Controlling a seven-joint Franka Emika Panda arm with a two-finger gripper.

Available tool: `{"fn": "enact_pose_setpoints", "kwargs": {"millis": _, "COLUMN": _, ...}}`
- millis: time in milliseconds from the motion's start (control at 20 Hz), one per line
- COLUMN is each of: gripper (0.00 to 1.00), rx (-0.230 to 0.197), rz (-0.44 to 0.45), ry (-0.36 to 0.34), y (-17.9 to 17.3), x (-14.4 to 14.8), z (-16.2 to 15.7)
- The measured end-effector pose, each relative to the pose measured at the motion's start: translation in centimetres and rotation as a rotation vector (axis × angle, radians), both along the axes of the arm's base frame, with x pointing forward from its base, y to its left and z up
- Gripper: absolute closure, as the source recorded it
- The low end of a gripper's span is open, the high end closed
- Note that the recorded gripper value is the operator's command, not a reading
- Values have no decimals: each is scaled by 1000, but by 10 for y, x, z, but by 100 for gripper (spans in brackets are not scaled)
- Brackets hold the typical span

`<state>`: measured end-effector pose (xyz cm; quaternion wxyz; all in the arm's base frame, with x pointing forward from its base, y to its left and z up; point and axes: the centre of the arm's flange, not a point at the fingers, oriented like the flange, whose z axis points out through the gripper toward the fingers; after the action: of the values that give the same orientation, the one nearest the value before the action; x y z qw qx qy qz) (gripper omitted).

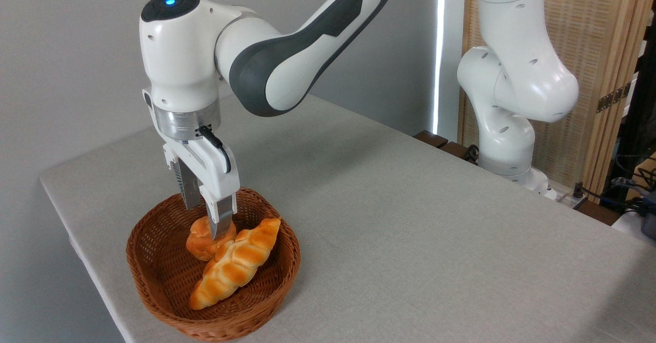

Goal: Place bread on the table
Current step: 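Close the gripper fingers around the round orange bun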

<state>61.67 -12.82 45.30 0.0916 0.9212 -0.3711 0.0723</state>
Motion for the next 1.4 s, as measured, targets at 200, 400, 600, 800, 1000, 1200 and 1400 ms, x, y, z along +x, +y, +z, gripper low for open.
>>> {"fn": "enact_pose_setpoints", "kwargs": {"millis": 200, "gripper": 0, "rx": 21, "rz": -16, "ry": 20, "y": 1, "x": -1, "z": -14}}
{"fn": "enact_pose_setpoints", "kwargs": {"millis": 400, "gripper": 0, "rx": 36, "rz": -26, "ry": 28, "y": 2, "x": -3, "z": -20}}
{"fn": "enact_pose_setpoints", "kwargs": {"millis": 600, "gripper": 37, "rx": 38, "rz": -27, "ry": 35, "y": 2, "x": -4, "z": -24}}
{"fn": "enact_pose_setpoints", "kwargs": {"millis": 800, "gripper": 53, "rx": 38, "rz": -27, "ry": 35, "y": 3, "x": -4, "z": -24}}
{"fn": "enact_pose_setpoints", "kwargs": {"millis": 1000, "gripper": 53, "rx": 38, "rz": -27, "ry": 36, "y": 3, "x": -4, "z": -24}}
{"fn": "enact_pose_setpoints", "kwargs": {"millis": 1200, "gripper": 53, "rx": 38, "rz": -26, "ry": 36, "y": 3, "x": -4, "z": -24}}
{"fn": "enact_pose_setpoints", "kwargs": {"millis": 1400, "gripper": 53, "rx": 38, "rz": -25, "ry": 36, "y": 4, "x": -4, "z": -24}}
